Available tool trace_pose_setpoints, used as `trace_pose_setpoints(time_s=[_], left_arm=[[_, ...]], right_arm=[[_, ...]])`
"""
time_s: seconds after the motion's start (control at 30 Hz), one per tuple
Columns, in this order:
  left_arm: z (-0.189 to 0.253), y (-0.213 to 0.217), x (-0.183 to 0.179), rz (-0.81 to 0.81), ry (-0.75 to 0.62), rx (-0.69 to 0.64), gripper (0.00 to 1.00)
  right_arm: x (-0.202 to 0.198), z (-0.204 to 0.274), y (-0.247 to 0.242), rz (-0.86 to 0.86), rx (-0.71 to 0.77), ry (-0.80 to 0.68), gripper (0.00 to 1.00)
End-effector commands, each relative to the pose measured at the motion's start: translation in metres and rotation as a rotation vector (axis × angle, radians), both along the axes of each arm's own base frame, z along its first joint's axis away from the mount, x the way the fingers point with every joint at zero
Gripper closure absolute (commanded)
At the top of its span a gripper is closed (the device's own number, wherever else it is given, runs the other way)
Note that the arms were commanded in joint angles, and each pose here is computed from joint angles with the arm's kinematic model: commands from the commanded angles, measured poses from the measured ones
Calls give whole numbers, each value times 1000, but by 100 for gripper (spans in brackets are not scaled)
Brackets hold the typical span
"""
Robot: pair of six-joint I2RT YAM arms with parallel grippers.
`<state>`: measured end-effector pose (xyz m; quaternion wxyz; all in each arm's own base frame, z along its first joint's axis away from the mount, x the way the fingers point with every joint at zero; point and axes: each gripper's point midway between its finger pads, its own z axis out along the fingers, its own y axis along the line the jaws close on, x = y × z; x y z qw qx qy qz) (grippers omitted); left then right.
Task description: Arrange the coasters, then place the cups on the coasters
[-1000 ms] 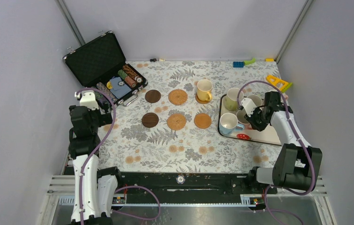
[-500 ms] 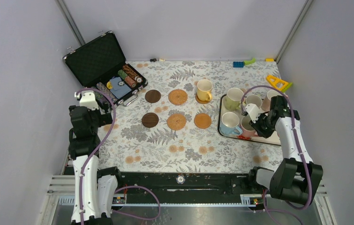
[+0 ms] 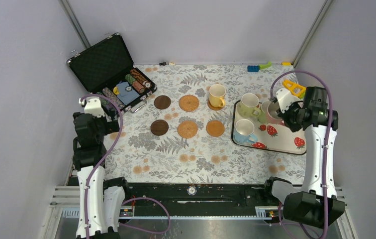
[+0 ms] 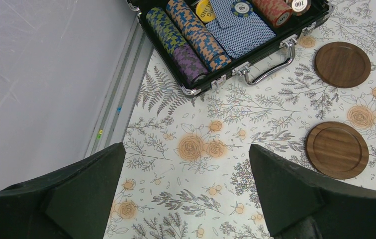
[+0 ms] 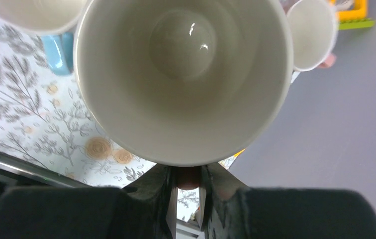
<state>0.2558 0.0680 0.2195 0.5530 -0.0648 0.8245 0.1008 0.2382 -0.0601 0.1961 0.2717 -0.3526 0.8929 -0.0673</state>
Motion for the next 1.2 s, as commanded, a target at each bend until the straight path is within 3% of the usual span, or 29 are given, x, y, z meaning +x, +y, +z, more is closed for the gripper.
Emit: trace_pose_setpoints(time_s=[0.0,0.13,0.57,0.83,1.17], left_arm=[[14,-1,5,-17,-57,12,1],[14,0,5,-15,-56,11,1],[10,4,6,3,-36,15,1],[9,7,6,20,-30,17,1],[5,9,9,25,-15,18,1]], right_arm=[[13,75,32,-39,183,-219,100],[24,103,60,-9,243,-261,100],[88,155,227,247,403,-312,100],[142,115,305,266,404,-190,100],[191,48,354,235,340,-49,100]])
